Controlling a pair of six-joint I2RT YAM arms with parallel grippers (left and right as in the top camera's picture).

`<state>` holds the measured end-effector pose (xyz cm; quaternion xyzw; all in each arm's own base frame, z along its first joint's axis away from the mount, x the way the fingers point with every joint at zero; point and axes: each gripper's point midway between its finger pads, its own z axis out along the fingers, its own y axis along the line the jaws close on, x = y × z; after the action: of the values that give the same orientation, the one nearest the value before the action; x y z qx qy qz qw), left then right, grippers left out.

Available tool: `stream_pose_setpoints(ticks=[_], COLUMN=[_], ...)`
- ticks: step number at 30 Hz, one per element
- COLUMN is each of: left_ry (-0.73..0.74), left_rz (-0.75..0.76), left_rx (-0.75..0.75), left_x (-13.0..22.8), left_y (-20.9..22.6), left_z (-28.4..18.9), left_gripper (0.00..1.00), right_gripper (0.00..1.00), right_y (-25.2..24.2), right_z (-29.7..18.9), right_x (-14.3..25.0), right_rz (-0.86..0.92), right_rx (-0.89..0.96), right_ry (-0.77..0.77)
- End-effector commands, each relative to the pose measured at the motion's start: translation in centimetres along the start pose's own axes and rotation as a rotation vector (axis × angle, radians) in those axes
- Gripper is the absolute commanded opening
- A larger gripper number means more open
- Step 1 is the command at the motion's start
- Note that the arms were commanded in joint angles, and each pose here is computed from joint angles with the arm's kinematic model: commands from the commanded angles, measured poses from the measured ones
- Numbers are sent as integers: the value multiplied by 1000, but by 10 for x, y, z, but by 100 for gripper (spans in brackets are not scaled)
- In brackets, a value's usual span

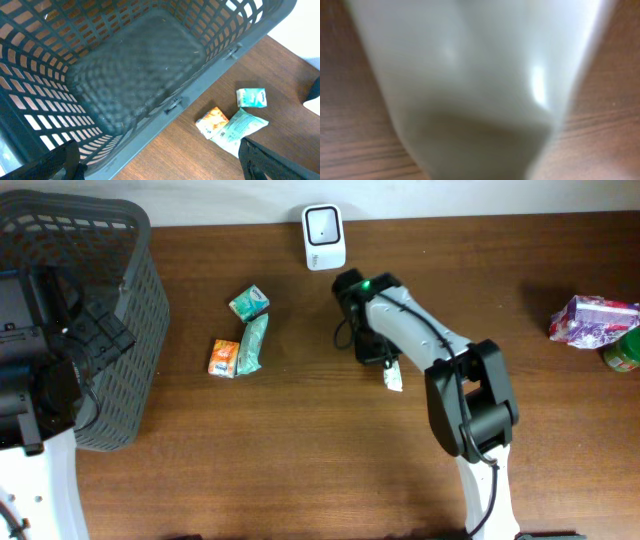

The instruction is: Scan the item barcode

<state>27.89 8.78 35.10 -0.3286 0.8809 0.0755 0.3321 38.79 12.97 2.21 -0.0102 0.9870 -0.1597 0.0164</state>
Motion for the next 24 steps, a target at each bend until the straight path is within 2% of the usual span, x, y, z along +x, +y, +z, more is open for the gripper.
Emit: stream_pose_setpoints(ticks=[1,2,6,7,8,9,11,12,13,17,21,24], left_ry=[-8,-8,-8,-8,-8,-8,-8,-8,-8,-8,-8,-8], left_rz=[-16,-16,-16,-16,-16,-16,-16,-16,-16,-16,-16,-16], left_rx=[0,0,0,0,0,0,0,0,0,0,0,0], left_x=[-1,-1,-1,-1,-1,-1,-1,-1,-1,-1,-1,-1], left_y=[2,2,3,3,3,3,2,2,2,2,2,2], left_z=[-3,-3,-3,-3,-3,-3,-3,-3,-3,-3,-3,-3], left_gripper=[99,99,99,99,99,99,99,99,99,99,99,99], right_gripper=[15,24,27,39,56,64,66,70,81,86,85,85], right_y=[13,23,53,55,55,49,28,20,4,9,15,23], right_z=[-8,-14,-56,-77,-97,-116,-135,-135,-129,-100,-46,-25], right_x=[4,7,9,4,-2,-10,-22,-25,-27,-6,0,4], right_rz=[27,5,-36,-35,-68,-99,-111,-98,-73,-345,-303,-305], right_rx=[6,-6,-133,-174,-206,-222,-233,-231,-231,-574,-725,-772], right_ry=[-39,-42,-34,-47,-73,-105,-136,-134,-106,42,93,87])
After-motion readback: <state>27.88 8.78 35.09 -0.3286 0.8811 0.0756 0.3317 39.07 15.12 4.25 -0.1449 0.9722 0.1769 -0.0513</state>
